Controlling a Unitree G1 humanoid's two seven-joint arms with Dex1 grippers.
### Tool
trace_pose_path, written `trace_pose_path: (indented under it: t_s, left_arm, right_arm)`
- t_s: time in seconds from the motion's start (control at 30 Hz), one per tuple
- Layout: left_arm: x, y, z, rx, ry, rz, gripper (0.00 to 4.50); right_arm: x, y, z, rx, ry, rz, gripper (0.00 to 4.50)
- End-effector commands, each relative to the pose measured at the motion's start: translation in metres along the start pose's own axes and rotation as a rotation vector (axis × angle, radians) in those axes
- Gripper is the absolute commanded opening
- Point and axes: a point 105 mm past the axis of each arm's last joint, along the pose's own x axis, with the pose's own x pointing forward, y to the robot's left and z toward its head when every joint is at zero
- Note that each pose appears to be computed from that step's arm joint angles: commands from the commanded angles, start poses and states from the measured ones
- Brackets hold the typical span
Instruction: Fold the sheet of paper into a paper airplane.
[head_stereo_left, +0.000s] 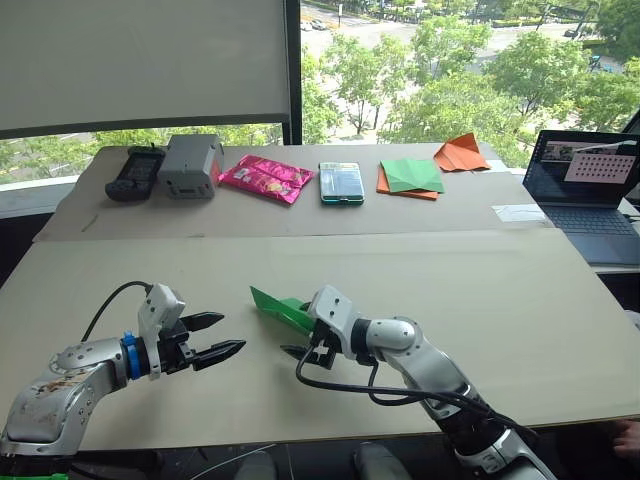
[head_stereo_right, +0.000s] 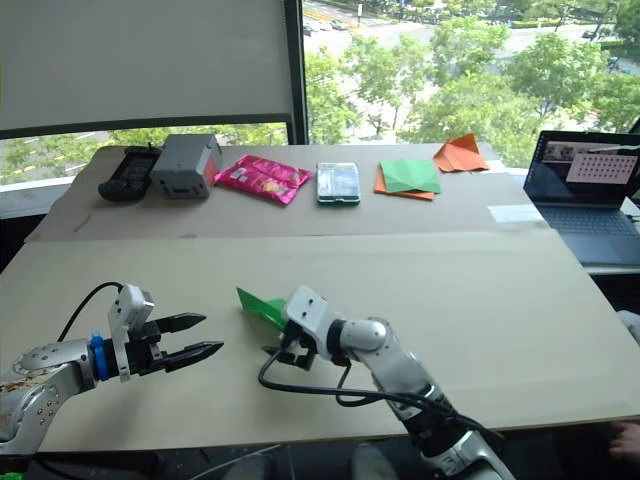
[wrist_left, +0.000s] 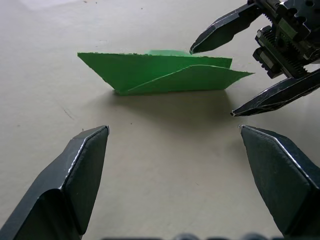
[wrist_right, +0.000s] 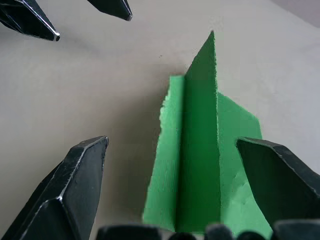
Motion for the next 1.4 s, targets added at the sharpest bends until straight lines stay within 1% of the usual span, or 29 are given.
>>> trace_pose_path:
  t_s: [0.03,0.17,0.27,0.37,0.5,0.77,1.07,1.17,1.4]
  left_arm:
    - [0.000,-0.005,0.010,0.030,-0.026,-0.015,4.50]
    - [-0.001,-0.005,0.008,0.030,-0.015,-0.017,4.50]
    - [-0.001,-0.006,0.008,0.029,-0.015,-0.021,4.50]
    - [-0.001,-0.007,0.007,0.030,-0.014,-0.020,4.50]
    - [-0.002,-0.006,0.007,0.031,-0.016,-0.015,4.50]
    - [-0.003,-0.006,0.008,0.030,-0.017,-0.003,4.50]
    - [-0.002,-0.005,0.008,0.029,-0.020,0.004,4.50]
    - [-0.002,-0.004,0.008,0.028,-0.018,0.004,4.50]
    - [-0.003,-0.003,0.008,0.027,-0.016,0.007,4.50]
  right_arm:
    - [-0.003,-0.001,0.022,0.033,-0.071,0.015,3.98]
    - [-0.010,-0.001,0.038,0.045,-0.108,0.035,3.98]
    - [-0.013,-0.009,0.049,0.094,-0.138,0.025,3.98]
    - [-0.013,-0.016,0.051,0.126,-0.142,0.008,3.98]
    - [-0.008,-0.024,0.032,0.118,-0.060,-0.028,3.98]
    - [0.001,-0.021,0.004,0.117,-0.005,-0.031,3.98]
    - [0.005,-0.021,-0.005,0.091,0.020,-0.052,3.98]
    - [0.003,-0.025,0.001,0.060,0.008,-0.077,3.15]
    - [-0.001,-0.022,0.015,0.007,-0.015,-0.086,0.71]
